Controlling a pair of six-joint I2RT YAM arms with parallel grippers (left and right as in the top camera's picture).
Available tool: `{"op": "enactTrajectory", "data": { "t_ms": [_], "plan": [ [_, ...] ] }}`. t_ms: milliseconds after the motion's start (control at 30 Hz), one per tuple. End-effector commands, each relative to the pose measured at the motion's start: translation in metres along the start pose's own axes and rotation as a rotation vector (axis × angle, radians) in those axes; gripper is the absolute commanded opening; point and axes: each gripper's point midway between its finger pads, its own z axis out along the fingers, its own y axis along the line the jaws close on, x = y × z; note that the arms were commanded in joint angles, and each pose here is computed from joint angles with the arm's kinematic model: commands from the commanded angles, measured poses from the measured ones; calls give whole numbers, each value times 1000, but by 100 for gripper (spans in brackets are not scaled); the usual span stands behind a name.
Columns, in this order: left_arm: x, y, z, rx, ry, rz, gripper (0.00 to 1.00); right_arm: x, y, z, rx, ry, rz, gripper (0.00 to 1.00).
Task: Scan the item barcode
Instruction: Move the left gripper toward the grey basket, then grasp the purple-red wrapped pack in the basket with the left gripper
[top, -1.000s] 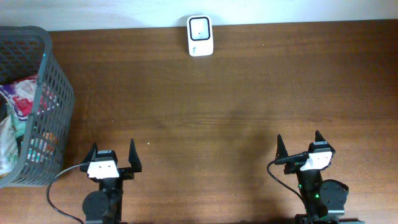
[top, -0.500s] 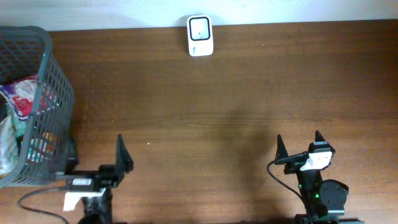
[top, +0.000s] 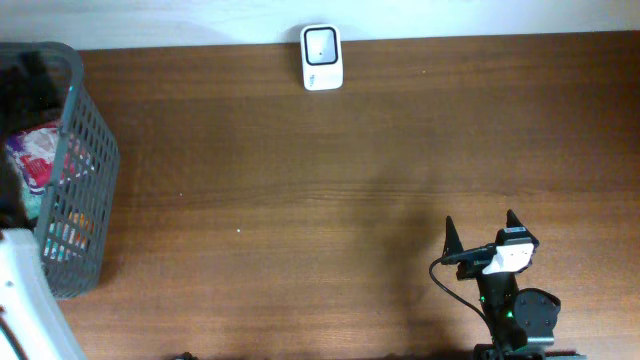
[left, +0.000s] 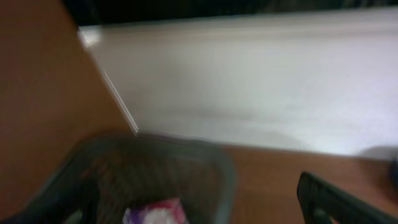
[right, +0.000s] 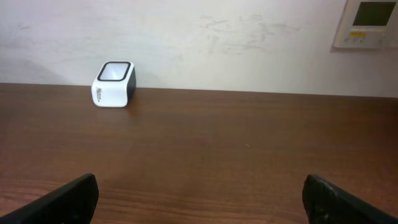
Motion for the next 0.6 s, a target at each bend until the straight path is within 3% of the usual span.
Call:
{"op": "enactTrajectory", "data": {
  "t_ms": [0,67,167,367,567],
  "plan": [
    [44,50,14,-106,159,-68,99,3,0,0,4,5,-6,99],
    [62,100,6,-224,194,-133,99,3,0,0,4,5,-6,98],
    [91,136,5,-296,270,-189,99,3,0,0,4,5,-6,99],
    [213,140,65,-209,624,-260,99,3,0,0,4,5,-6,98],
    [211,149,86,-208,571,-250,99,3,0,0,4,5,-6,99]
  ]
}}
